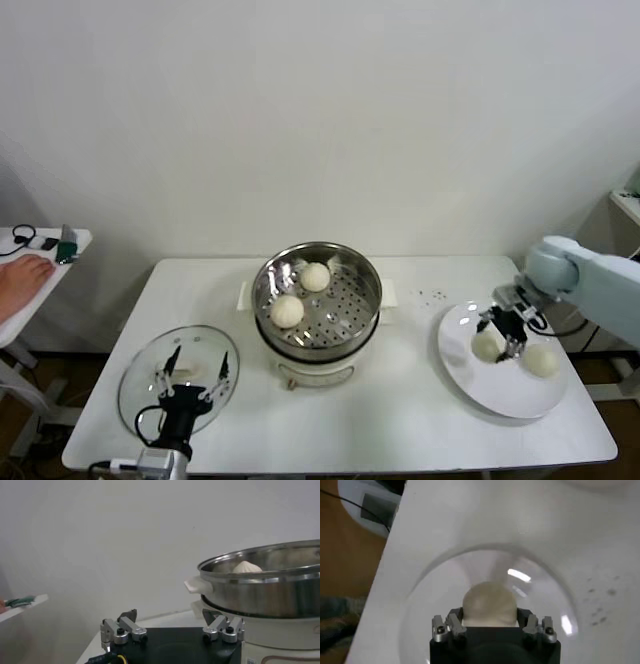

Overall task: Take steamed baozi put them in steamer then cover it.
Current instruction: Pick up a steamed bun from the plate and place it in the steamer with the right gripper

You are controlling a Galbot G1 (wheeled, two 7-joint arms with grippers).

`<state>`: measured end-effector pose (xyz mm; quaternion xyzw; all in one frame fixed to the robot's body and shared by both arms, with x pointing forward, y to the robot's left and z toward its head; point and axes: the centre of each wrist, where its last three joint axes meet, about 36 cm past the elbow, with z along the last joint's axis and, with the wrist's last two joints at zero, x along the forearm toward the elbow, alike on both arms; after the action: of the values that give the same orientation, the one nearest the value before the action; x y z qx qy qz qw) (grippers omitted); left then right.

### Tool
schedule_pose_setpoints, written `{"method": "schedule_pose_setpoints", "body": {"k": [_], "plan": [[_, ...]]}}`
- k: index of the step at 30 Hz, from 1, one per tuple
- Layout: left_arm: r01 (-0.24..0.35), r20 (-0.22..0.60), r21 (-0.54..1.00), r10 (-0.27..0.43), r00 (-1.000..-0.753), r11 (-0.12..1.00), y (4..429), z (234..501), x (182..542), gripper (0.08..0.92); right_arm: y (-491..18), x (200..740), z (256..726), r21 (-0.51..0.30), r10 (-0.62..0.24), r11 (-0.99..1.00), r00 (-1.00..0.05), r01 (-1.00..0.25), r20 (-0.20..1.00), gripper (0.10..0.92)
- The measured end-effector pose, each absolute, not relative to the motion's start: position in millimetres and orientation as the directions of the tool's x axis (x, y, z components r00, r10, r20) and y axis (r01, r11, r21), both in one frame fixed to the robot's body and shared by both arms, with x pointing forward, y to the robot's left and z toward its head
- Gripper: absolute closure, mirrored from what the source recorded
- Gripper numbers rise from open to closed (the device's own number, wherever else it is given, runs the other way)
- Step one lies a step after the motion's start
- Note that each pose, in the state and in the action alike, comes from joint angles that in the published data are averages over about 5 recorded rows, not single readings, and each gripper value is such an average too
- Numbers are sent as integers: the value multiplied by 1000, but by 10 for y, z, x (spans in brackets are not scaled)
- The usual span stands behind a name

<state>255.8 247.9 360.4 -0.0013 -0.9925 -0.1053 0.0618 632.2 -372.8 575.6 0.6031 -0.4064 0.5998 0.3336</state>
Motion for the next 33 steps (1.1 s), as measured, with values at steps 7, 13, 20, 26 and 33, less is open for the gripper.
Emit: {"method": "schedule_pose_setpoints", "body": {"k": [7, 13, 20, 26, 33], "plan": [[17, 125, 210, -10, -992, 978, 2468, 3588, 2553, 177, -2982, 6550, 6584, -170, -115, -674, -125, -718, 985, 335], [6, 117, 201, -18, -993, 979, 2432, 3592, 2593, 177, -2247, 6607, 7017, -185, -127, -818, -143, -545, 982, 335], [1, 114, 192, -21, -993, 981, 2407, 3611, 2616, 177, -1375, 6592, 7103, -144, -105, -927, -128, -346, 986, 335], [-3, 111, 193, -25, -994, 981, 2447, 3632, 2618, 177, -733, 6574, 6889, -89, -69, -975, -102, -202, 992, 335], [-5, 111, 198, -27, -993, 980, 2502, 3661, 2592, 177, -210, 6495, 6466, -26, -21, -996, -58, -82, 998, 334]]}}
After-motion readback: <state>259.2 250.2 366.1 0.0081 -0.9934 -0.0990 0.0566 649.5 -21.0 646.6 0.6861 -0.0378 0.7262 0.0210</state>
